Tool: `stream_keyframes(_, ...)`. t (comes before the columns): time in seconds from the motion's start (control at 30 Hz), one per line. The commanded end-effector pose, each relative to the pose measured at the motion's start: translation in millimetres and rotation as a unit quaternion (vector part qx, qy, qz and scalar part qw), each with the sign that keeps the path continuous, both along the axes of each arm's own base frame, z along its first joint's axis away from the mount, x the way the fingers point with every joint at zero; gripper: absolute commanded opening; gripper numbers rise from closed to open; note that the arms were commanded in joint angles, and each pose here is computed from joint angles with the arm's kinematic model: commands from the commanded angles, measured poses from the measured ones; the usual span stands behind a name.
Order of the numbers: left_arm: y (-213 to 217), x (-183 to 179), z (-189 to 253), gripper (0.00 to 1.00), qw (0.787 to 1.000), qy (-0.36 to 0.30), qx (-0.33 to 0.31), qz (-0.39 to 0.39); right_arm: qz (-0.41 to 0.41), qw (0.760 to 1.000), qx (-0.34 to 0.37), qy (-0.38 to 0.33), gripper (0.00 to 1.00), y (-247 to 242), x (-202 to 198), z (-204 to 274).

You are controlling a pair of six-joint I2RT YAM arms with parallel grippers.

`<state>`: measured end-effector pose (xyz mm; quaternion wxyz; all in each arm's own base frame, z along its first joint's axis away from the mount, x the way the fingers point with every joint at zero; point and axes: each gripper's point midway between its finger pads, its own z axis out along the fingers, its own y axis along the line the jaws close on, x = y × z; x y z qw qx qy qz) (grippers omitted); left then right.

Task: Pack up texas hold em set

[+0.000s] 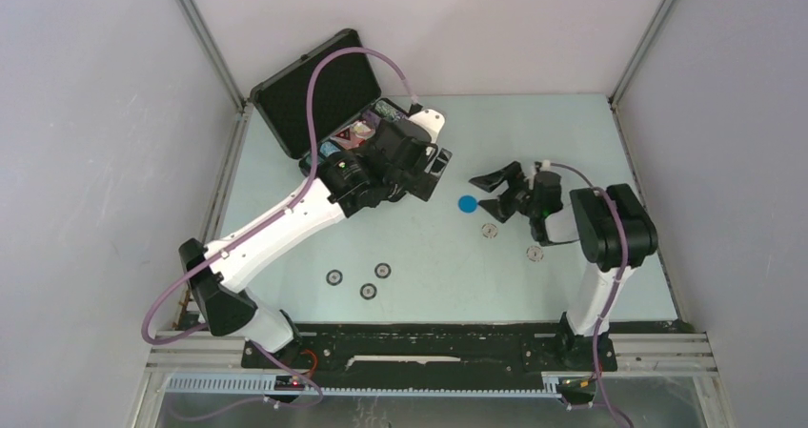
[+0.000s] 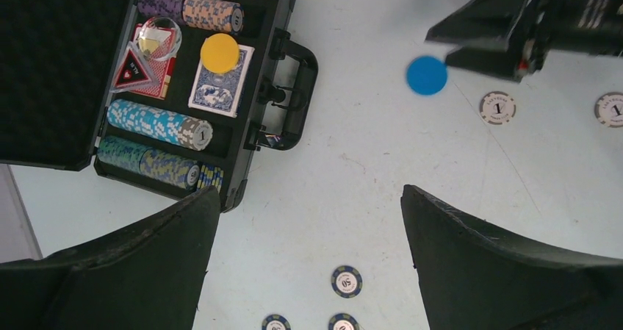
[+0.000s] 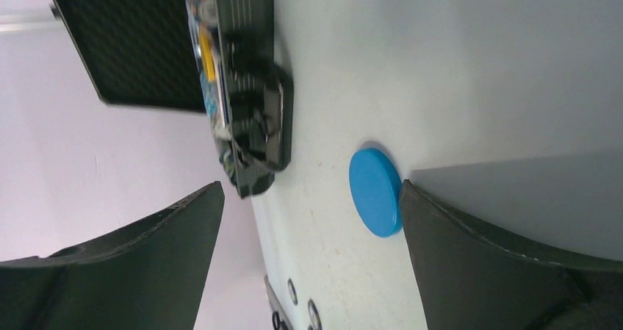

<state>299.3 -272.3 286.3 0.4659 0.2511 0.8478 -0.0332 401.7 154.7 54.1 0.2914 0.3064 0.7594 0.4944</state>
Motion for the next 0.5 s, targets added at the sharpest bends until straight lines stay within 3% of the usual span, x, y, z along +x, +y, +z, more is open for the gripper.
stream_keyframes(0.0, 8, 9, 2, 0.99, 0.999, -0.026, 0.008, 0.026, 0.023, 0.999, 0.027, -0.020, 1.00, 40, 2, 12)
stream_keyframes(0.23, -4, 13, -20, 1.00, 0.999, 0.009, -0.016, 0.028, 0.052, 0.997, 0.010, -0.049, 1.00, 48, 1, 30)
stream_keyframes(0.47, -36, 19, -62, 1.00, 0.995, 0.084, -0.053, 0.008, 0.028, 0.991, -0.097, -0.086, 1.00, 2, 4, 49)
